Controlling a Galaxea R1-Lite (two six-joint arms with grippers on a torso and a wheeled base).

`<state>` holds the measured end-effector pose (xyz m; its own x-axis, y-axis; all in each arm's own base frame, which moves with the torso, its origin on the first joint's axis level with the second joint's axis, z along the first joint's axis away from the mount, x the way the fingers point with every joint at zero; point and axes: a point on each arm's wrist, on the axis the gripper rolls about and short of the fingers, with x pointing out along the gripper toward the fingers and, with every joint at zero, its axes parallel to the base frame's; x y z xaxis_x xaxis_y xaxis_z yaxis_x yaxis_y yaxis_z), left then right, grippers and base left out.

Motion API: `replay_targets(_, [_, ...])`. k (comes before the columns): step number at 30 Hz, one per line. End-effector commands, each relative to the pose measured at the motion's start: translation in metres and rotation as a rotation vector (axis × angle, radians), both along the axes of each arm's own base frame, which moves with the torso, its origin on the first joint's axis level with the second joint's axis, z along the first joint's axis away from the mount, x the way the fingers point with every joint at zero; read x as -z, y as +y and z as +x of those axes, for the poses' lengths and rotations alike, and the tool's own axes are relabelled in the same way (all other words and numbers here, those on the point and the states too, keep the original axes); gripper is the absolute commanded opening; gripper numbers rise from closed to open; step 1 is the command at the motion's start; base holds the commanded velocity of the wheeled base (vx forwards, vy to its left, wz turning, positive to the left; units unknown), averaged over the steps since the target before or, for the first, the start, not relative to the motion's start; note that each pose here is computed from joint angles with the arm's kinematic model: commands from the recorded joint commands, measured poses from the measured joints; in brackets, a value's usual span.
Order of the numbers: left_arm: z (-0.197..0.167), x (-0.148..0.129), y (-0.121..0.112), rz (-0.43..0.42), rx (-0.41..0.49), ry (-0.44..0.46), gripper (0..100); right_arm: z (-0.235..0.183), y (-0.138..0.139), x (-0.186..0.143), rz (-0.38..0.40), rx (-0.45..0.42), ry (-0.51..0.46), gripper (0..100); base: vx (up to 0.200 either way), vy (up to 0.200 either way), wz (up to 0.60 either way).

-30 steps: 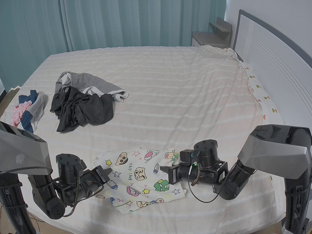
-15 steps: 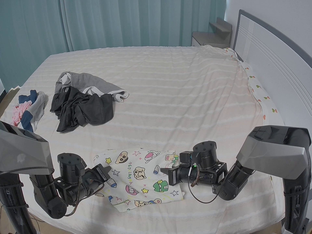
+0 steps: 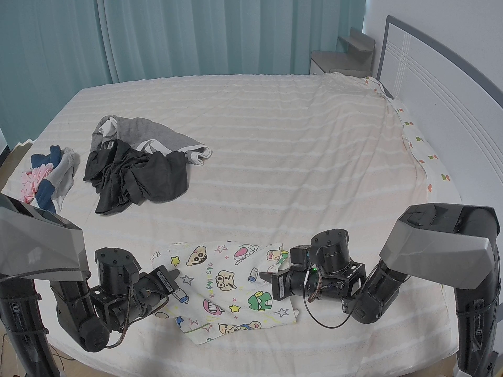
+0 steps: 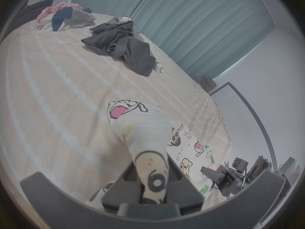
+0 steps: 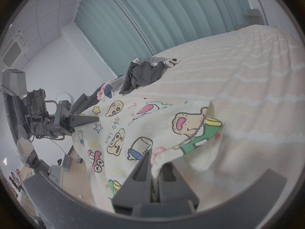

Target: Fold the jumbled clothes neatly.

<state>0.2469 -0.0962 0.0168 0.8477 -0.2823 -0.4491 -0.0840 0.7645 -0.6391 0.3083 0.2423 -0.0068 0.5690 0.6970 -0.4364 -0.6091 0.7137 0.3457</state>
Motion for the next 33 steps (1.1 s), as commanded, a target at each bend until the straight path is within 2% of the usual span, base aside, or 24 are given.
replay_targets(1, [0.0009,0.0024,0.0005,0.002,-0.004,0.007,0,-0.0003,0.0001,0.0007,-0.002,0.0,0.001,0,0.0,0.2,0.0])
replay_targets(33, [0.003,0.0047,0.008,0.006,-0.033,0.017,0,0.0006,0.0024,0.0037,-0.002,-0.004,0.003,0,0.0,0.2,0.0])
